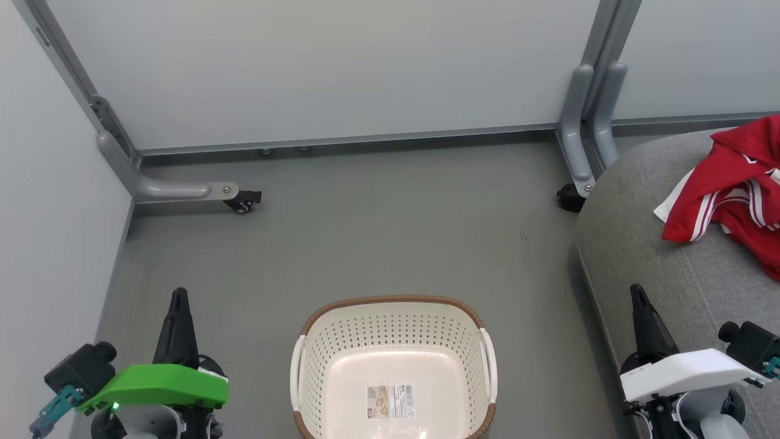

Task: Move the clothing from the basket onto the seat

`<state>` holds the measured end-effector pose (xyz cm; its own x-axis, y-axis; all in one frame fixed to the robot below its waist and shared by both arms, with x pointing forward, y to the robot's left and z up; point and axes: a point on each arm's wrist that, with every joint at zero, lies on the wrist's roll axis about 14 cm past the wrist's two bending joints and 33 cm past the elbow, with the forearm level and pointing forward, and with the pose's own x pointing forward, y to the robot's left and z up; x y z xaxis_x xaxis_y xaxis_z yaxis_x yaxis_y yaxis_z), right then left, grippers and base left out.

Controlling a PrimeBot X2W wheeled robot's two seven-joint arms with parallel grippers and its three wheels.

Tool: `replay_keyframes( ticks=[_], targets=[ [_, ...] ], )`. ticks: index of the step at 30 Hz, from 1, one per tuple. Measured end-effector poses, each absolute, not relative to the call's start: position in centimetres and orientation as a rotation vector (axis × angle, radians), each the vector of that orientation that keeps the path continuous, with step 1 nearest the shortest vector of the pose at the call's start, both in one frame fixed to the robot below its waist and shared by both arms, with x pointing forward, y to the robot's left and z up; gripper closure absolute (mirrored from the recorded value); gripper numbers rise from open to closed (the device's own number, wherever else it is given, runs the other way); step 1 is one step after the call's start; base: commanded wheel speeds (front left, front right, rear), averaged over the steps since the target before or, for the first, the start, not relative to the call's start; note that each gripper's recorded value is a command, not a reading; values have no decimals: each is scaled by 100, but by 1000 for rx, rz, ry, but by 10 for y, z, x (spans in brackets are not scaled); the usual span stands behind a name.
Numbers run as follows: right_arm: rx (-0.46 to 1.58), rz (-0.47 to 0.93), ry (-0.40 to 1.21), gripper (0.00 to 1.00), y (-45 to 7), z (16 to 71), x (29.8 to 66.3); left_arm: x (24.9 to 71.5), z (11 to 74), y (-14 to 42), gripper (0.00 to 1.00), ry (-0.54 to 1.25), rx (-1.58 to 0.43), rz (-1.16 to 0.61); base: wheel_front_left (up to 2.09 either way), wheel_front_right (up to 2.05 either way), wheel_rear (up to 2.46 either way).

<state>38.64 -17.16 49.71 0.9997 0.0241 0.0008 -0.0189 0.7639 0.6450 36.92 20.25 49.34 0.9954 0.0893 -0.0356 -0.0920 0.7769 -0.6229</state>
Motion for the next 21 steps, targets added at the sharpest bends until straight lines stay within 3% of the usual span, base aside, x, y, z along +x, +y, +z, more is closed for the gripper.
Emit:
replay_keyframes(
  ticks=[21],
  targets=[
    [963,-4,22,100,-180,498,390,373,497,207,100,12,-946,116,0,0,0]
  ],
)
